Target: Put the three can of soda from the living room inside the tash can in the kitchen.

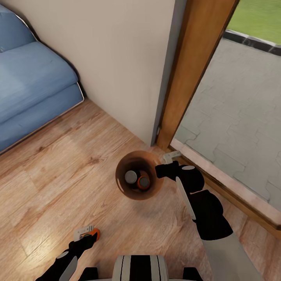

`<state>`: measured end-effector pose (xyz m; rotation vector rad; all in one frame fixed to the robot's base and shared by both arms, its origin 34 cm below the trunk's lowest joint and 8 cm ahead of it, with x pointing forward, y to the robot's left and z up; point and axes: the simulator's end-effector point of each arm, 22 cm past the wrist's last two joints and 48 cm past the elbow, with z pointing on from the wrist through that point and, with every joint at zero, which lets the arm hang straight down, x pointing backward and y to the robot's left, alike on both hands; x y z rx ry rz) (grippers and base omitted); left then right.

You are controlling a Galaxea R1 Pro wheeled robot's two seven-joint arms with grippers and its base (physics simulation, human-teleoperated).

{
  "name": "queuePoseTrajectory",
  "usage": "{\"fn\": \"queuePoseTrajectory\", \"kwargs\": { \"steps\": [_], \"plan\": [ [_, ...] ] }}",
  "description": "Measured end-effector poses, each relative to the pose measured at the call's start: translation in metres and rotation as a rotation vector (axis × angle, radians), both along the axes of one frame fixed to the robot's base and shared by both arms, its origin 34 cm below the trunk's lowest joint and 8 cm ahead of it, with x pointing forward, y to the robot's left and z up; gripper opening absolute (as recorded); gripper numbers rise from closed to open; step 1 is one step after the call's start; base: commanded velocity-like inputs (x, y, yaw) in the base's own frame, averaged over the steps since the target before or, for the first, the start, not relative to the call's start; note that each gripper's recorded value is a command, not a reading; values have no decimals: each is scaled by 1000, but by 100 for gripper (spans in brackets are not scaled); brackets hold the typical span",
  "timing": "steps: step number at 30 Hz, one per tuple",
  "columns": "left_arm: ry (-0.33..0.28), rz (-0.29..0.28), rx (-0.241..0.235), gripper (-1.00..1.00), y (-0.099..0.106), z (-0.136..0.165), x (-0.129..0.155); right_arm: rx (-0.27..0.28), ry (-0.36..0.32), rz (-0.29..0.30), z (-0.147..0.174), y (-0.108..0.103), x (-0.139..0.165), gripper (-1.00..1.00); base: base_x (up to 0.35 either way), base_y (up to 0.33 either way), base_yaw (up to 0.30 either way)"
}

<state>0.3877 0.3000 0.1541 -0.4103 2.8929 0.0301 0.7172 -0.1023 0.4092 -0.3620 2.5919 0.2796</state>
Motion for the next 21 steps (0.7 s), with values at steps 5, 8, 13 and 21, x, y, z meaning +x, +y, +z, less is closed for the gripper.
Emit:
{"fn": "queuePoseTrajectory", "kwargs": {
  "steps": [5,8,13,21],
  "plan": [
    [0,0,0,100,0,-9,-2,0,0,0,-9,0,-2,-100,0,0,0],
    [0,0,0,100,0,-13,-3,-4,-1,0,-13,-1,-3,-100,0,0,0],
    [0,0,0,100,0,-13,-3,2,0,0,-13,0,-3,-100,0,0,0],
    [0,0,0,100,0,-17,-4,-1,0,0,-17,0,-4,-100,0,0,0]
  ]
}}
